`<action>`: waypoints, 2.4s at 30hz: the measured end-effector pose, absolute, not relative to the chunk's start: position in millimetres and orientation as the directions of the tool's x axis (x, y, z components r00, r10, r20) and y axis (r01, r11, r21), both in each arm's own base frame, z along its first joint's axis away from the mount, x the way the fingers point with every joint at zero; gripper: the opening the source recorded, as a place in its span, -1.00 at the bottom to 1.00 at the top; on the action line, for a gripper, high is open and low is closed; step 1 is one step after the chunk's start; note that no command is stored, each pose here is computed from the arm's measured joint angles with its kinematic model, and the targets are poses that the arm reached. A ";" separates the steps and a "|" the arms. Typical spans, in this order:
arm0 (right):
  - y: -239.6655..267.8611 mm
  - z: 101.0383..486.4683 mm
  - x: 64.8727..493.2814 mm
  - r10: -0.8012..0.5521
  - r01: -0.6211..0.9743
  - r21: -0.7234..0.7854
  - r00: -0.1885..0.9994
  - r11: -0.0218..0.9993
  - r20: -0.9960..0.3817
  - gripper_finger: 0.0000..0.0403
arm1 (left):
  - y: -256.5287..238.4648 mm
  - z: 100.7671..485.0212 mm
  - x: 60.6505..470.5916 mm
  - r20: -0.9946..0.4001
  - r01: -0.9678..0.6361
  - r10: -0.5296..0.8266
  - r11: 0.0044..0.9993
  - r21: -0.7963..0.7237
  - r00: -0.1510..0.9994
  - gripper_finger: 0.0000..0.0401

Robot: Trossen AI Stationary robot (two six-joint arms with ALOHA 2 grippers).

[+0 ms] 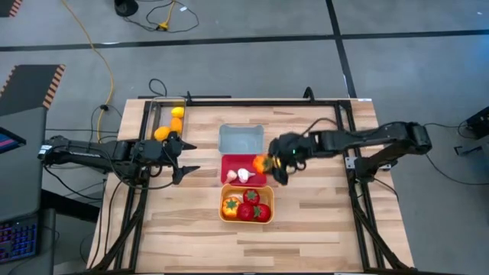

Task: Sort produce into baskets
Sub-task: Put the orange tomato into the yellow bin, then put the top yellow corn into the gray bin

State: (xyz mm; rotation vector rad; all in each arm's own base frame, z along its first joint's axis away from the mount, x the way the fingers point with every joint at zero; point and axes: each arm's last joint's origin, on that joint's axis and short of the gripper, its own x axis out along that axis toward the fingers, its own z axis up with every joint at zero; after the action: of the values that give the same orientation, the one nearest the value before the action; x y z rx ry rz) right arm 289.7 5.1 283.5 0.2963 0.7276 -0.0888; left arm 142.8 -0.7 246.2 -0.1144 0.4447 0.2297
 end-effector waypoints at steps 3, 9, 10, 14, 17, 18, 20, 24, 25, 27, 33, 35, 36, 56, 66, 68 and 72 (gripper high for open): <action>28.6 279.8 292.2 0.080 0.148 0.276 0.738 0.950 -0.671 0.65 | -0.8 246.2 142.8 -0.438 -0.245 0.195 0.968 -0.059 0.877 0.82; 65.5 261.0 300.3 0.150 0.127 0.324 0.693 0.937 -0.706 0.66 | -0.7 246.5 142.8 -0.437 -0.245 0.195 0.968 -0.060 0.878 0.82; 70.0 255.5 302.5 0.155 0.132 0.326 0.678 0.936 -0.718 0.66 | -0.7 246.6 142.8 -0.436 -0.245 0.195 0.968 -0.060 0.879 0.82; 85.3 234.1 310.9 0.171 0.123 0.315 0.631 0.941 -0.757 0.66 | -0.8 246.5 142.8 -0.437 -0.243 0.193 0.968 -0.061 0.878 0.82; 91.5 228.0 315.1 0.181 0.104 0.314 0.632 0.944 -0.754 0.66 | -0.9 246.6 142.8 -0.436 -0.243 0.193 0.968 -0.062 0.879 0.82; 92.0 226.1 315.9 0.181 0.104 0.313 0.629 0.944 -0.756 0.66 | -0.8 246.6 142.8 -0.437 -0.243 0.193 0.968 -0.062 0.879 0.82; 92.2 223.0 317.5 0.179 0.107 0.310 0.623 0.945 -0.761 0.66 | -0.9 246.5 142.9 -0.437 -0.243 0.193 0.968 -0.062 0.878 0.82; 90.6 223.6 317.9 0.176 0.111 0.311 0.626 0.944 -0.760 0.66 | -0.8 246.5 142.9 -0.437 -0.243 0.193 0.968 -0.061 0.878 0.82; 90.1 223.8 317.7 0.176 0.112 0.310 0.625 0.944 -0.760 0.66 | -0.8 246.5 142.9 -0.437 -0.242 0.193 0.968 -0.060 0.878 0.82; 88.9 223.8 318.0 0.174 0.116 0.311 0.625 0.943 -0.761 0.66 | -0.9 246.5 142.9 -0.437 -0.242 0.192 0.968 -0.060 0.878 0.82; 88.6 223.6 318.1 0.174 0.114 0.309 0.625 0.944 -0.761 0.66 | -0.9 246.5 142.9 -0.437 -0.241 0.192 0.969 -0.058 0.878 0.82; 88.9 223.6 318.0 0.180 0.110 0.313 0.623 0.943 -0.761 0.69 | -0.9 246.5 142.9 -0.437 -0.241 0.192 0.969 -0.058 0.878 0.82; 88.9 223.6 318.0 0.180 0.110 0.313 0.623 0.943 -0.761 0.72 | -0.9 246.5 142.8 -0.437 -0.241 0.192 0.969 -0.058 0.878 0.82; 66.8 259.1 321.7 0.144 0.107 0.247 0.568 0.963 -0.810 0.87 | -0.8 246.5 142.8 -0.437 -0.241 0.193 0.969 -0.057 0.878 0.82; 21.6 288.1 282.4 -0.091 0.282 0.066 0.510 0.957 -0.855 0.87 | -0.8 246.5 142.8 -0.438 -0.241 0.193 0.969 -0.057 0.878 0.82; 12.6 281.5 275.4 -0.126 0.319 0.043 0.489 0.947 -0.863 0.87 | -0.8 246.5 142.8 -0.438 -0.241 0.193 0.969 -0.057 0.878 0.82; 0.1 255.8 266.8 -0.151 0.364 0.007 0.403 0.931 -0.902 0.87 | -0.9 246.5 142.8 -0.437 -0.241 0.193 0.969 -0.057 0.878 0.82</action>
State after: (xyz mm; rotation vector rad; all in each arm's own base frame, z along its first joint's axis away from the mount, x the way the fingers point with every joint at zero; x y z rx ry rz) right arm 266.8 0.1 255.8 0.2152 1.1107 -0.3283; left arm 142.8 -0.9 246.5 -0.1111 0.4442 0.2265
